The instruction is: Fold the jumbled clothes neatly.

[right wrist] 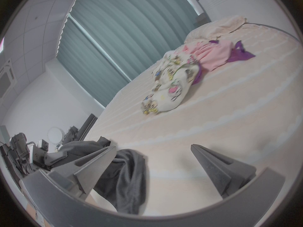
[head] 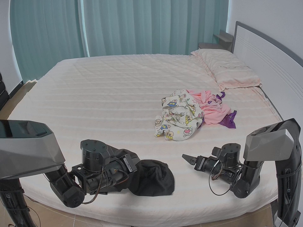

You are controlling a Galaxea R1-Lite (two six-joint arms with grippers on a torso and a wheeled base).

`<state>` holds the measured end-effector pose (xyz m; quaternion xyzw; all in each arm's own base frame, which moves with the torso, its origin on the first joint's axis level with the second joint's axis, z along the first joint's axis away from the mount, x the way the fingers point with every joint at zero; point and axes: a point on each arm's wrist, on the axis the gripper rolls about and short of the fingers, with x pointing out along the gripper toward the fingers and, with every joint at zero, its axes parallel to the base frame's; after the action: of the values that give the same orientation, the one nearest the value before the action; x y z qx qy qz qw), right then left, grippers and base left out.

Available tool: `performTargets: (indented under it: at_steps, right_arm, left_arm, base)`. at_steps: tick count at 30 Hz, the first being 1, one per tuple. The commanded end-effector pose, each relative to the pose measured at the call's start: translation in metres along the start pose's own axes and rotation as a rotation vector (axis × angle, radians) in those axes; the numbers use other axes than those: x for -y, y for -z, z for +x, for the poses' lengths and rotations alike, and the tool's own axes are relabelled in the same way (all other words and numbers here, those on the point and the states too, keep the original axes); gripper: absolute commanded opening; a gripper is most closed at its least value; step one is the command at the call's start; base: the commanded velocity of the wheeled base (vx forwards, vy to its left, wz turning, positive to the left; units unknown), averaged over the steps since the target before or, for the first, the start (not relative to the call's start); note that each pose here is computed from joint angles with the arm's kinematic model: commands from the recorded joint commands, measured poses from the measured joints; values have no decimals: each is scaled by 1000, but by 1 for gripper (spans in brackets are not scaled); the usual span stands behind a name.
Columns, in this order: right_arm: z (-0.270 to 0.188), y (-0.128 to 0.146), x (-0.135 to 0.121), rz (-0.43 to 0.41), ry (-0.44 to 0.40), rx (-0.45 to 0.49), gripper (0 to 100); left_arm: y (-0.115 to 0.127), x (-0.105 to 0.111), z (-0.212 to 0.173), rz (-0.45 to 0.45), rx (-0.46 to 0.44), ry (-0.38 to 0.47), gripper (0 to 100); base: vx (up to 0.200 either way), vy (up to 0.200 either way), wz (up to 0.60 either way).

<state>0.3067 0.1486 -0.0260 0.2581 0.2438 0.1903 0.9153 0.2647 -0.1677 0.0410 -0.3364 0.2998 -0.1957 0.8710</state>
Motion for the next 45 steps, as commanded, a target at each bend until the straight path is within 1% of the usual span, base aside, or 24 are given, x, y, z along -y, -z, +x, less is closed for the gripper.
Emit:
performTargets:
  at_steps: [1, 3, 5, 7, 8, 9, 10, 15, 20, 23, 24, 25, 27, 31, 32, 33, 36, 37, 39, 40, 41, 42, 43, 45]
  right_arm:
    - [-10, -7, 7, 27, 21, 19, 100]
    - [-13, -10, 10, 37, 28, 28, 100]
    - [-14, -11, 12, 54, 34, 35, 100]
    - [-15, -12, 13, 63, 32, 42, 100]
    - [-15, -12, 13, 65, 32, 42, 100]
    - [-15, -14, 16, 76, 39, 50, 100]
    - [-16, -16, 17, 82, 41, 57, 100]
    - [-18, -23, 22, 111, 40, 70, 100]
    - [-19, -27, 27, 118, 52, 82, 100]
    - [-19, -28, 29, 122, 58, 85, 100]
    - [-19, -28, 29, 122, 58, 85, 100]
    - [-19, -27, 29, 121, 57, 83, 100]
    - [-19, -27, 29, 119, 55, 83, 100]
    - [-19, -28, 29, 119, 56, 85, 100]
    - [-19, -28, 29, 119, 56, 85, 100]
    - [-19, -27, 29, 120, 58, 84, 100]
    - [-19, -26, 30, 121, 61, 78, 100]
    - [-19, -26, 30, 121, 61, 78, 100]
    - [-18, -26, 30, 120, 59, 78, 100]
    - [-18, -26, 30, 120, 59, 78, 100]
    - [-18, -25, 29, 118, 58, 75, 100]
    - [-18, -25, 29, 118, 58, 75, 100]
    - [-18, -24, 29, 117, 57, 71, 100]
    - [-17, -22, 28, 115, 57, 67, 100]
  left_arm:
    - [-11, 37, -9, 21, 24, 86, 0]
    - [-17, 60, -8, 31, 12, 106, 0]
    - [-24, 78, -9, 37, 33, 141, 0]
    - [-28, 94, -12, 44, 46, 186, 0]
    - [-28, 96, -12, 45, 46, 190, 0]
    - [-32, 113, -16, 52, 52, 233, 0]
    - [-35, 122, -18, 54, 55, 251, 0]
    - [-42, 138, -17, 58, 60, 275, 0]
    - [-42, 135, -20, 53, 54, 270, 0]
    - [-33, 109, -19, 53, 7, 195, 0]
    - [-33, 109, -19, 53, 7, 195, 0]
    - [-32, 92, -19, 47, -17, 154, 0]
    - [-35, 82, -20, 38, -30, 135, 0]
    - [-38, 38, -27, 0, -107, 62, 0]
    - [-38, 38, -27, 0, -107, 62, 0]
    - [-35, 15, -28, 7, -135, 0, 0]
    - [-36, -23, -30, 29, -132, -92, 0]
    - [-36, -24, -31, 28, -134, -97, 0]
    - [-34, -52, -32, 29, -129, -149, 0]
    - [-34, -52, -32, 29, -129, -149, 0]
    - [-33, -71, -32, 30, -117, -185, 0]
    - [-32, -74, -32, 32, -116, -190, 0]
    - [-29, -86, -32, 34, -112, -212, 0]
    - [-25, -99, -34, 34, -110, -234, 0]
  base:
    - [0, -200, 0]
    - [0, -200, 0]
    - [0, -200, 0]
    - [0, -200, 0]
    - [0, 0, 0]
    - [0, 0, 0]
    - [0, 0, 0]
    - [0, 0, 0]
    - [0, 0, 0]
    - [0, 0, 0]
    - [0, 0, 0]
    - [0, 0, 0]
    - [0, 0, 0]
    - [0, 0, 0]
    - [0, 0, 0]
    - [0, 0, 0]
    - [0, 0, 0]
    - [0, 0, 0]
    - [0, 0, 0]
    - [0, 0, 0]
    - [0, 0, 0]
    - [0, 0, 0]
    - [0, 0, 0]
    - [0, 0, 0]
